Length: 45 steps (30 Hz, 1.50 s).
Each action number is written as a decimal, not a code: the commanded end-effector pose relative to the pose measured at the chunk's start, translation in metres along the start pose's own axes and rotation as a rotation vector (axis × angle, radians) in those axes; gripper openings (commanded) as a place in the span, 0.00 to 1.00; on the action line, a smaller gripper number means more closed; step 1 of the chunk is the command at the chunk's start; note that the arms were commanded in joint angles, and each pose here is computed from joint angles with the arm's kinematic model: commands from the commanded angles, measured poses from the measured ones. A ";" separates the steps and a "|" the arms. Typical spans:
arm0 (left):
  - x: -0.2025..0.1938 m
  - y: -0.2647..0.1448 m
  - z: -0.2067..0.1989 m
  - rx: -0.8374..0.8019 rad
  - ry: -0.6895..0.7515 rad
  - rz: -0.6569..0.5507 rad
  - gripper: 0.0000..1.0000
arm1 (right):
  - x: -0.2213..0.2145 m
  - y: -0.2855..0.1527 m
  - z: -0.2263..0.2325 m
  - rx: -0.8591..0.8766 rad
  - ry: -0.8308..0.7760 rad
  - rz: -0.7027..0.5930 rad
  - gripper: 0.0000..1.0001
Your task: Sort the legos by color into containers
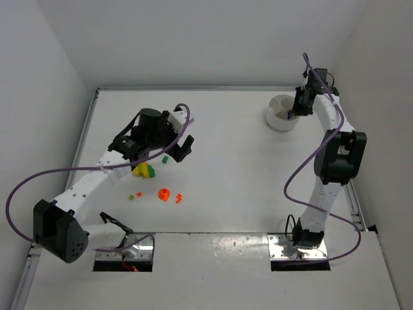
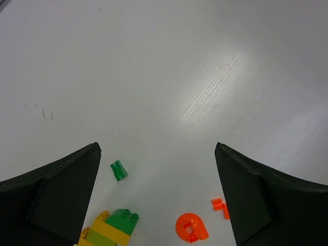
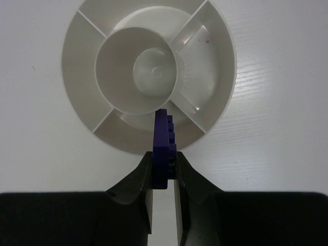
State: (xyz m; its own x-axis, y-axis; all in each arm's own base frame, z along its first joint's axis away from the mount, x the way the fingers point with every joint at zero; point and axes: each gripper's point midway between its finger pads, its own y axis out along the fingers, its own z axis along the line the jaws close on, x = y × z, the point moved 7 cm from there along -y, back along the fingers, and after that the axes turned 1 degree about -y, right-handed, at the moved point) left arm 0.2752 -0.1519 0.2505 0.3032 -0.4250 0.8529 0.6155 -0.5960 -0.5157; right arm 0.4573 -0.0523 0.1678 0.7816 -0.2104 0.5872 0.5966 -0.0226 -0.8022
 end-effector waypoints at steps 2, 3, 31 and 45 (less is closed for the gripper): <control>0.008 -0.004 0.003 0.003 0.009 -0.049 1.00 | 0.020 -0.006 -0.003 -0.018 0.002 -0.067 0.00; 0.008 -0.004 0.003 0.003 0.009 -0.049 1.00 | 0.020 -0.002 -0.003 -0.018 0.002 -0.064 0.00; 0.002 0.002 0.000 -0.030 0.011 -0.031 1.00 | 0.013 0.006 -0.013 -0.068 0.003 -0.028 0.44; -0.007 -0.004 0.034 0.116 -0.213 0.046 1.00 | 0.018 -0.075 0.010 0.137 -0.107 -0.145 0.44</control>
State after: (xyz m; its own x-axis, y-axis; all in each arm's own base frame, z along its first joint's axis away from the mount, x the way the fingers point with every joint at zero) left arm 0.2837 -0.1334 0.2443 0.4142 -0.3473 0.8413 0.6524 -0.5313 -0.5405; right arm 0.4393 -0.0519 0.1966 0.7637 -0.1694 0.6230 0.6331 0.0076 -0.7740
